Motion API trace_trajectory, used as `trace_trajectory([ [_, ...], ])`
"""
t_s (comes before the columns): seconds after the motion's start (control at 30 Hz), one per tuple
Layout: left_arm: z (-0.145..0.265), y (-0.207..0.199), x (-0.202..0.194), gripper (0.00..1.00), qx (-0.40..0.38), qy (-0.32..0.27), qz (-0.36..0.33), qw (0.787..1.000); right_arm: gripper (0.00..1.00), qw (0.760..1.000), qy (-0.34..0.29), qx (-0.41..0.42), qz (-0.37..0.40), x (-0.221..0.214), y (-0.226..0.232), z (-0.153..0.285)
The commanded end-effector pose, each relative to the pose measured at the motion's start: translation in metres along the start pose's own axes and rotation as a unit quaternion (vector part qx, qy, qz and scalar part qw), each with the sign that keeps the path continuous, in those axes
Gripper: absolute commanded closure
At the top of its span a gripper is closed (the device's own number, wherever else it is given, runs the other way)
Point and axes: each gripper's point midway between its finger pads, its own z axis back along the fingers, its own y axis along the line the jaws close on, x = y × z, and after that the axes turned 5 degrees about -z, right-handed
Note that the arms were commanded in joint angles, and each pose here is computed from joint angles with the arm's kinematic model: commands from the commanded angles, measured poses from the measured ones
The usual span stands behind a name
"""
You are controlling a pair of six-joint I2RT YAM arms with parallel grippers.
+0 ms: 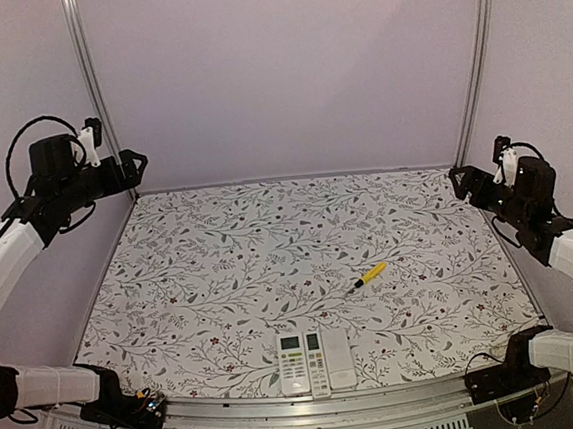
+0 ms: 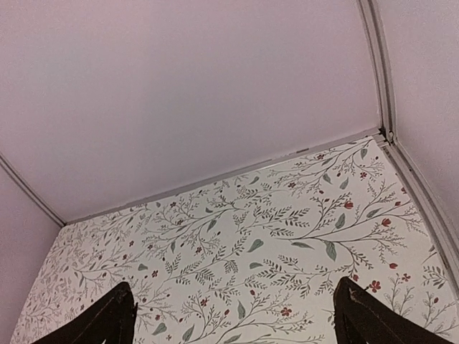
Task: Unload the batteries from the remote control
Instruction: Pick up the remote control from the center of the board.
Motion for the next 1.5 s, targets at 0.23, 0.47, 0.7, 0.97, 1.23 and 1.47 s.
trace_trajectory([
  [0.23, -0.013, -0.003, -0.041, 0.00, -0.013, 0.016, -0.020, 1.000, 0.09, 0.967, 0.255, -0.010, 0.023, -0.156, 0.083, -0.010],
  [0.47, -0.008, -0.007, -0.038, 0.00, -0.022, 0.007, -0.019, 1.000, 0.12, 0.933, 0.359, -0.017, 0.023, -0.233, 0.132, 0.007],
  [0.7, -0.010, -0.012, -0.041, 0.00, -0.037, 0.012, -0.013, 0.999, 0.15, 0.901, 0.432, -0.003, 0.041, -0.298, 0.169, 0.040],
  [0.97, -0.011, -0.015, -0.043, 0.00, -0.047, 0.015, -0.008, 0.999, 0.16, 0.852, 0.500, -0.092, 0.127, -0.357, 0.160, 0.097],
  [1.23, -0.011, -0.017, -0.043, 0.00, -0.051, 0.015, -0.007, 0.999, 0.15, 0.833, 0.524, -0.106, 0.142, -0.385, 0.167, 0.119],
  [1.47, -0.009, -0.017, -0.041, 0.00, -0.051, 0.012, -0.008, 0.999, 0.16, 0.837, 0.514, -0.120, 0.145, -0.379, 0.163, 0.118],
])
